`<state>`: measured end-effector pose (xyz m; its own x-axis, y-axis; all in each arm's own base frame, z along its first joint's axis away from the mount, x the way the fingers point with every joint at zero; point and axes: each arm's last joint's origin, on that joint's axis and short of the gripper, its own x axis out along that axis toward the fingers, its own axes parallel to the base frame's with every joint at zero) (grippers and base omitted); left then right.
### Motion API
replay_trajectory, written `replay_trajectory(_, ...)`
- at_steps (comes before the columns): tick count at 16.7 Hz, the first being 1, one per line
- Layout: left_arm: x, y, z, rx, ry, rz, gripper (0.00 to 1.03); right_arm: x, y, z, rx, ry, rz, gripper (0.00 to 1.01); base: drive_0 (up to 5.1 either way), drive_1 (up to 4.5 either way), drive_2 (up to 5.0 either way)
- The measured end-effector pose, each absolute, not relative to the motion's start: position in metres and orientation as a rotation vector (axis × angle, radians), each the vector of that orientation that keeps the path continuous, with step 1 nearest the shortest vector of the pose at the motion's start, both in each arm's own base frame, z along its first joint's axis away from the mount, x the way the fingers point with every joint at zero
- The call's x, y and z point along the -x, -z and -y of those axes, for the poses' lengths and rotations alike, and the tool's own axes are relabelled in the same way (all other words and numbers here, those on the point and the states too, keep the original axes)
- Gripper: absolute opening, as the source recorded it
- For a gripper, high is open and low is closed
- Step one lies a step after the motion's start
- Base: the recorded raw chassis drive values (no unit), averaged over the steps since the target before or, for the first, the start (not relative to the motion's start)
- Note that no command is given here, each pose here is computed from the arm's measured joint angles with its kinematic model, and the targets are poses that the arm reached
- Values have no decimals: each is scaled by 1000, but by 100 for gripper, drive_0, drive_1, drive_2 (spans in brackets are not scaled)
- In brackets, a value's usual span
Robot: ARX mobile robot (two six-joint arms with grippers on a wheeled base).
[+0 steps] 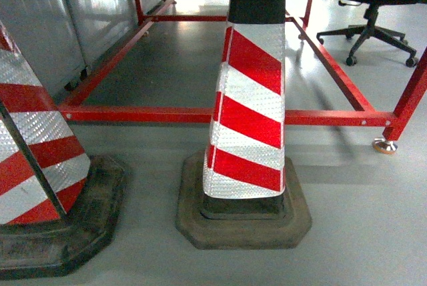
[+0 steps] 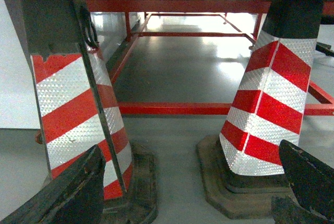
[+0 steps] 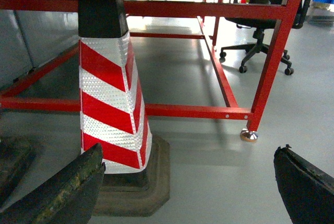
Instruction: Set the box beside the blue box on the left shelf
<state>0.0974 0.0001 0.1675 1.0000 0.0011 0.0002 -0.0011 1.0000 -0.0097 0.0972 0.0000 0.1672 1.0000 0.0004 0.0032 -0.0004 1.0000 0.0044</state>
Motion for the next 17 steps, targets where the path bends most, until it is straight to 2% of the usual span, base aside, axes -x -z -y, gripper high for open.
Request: replay_trajectory(17, -97, -167, 0, 10, -2, -2, 98, -97, -167, 0, -4, -1, 2, 98, 0, 0, 0)
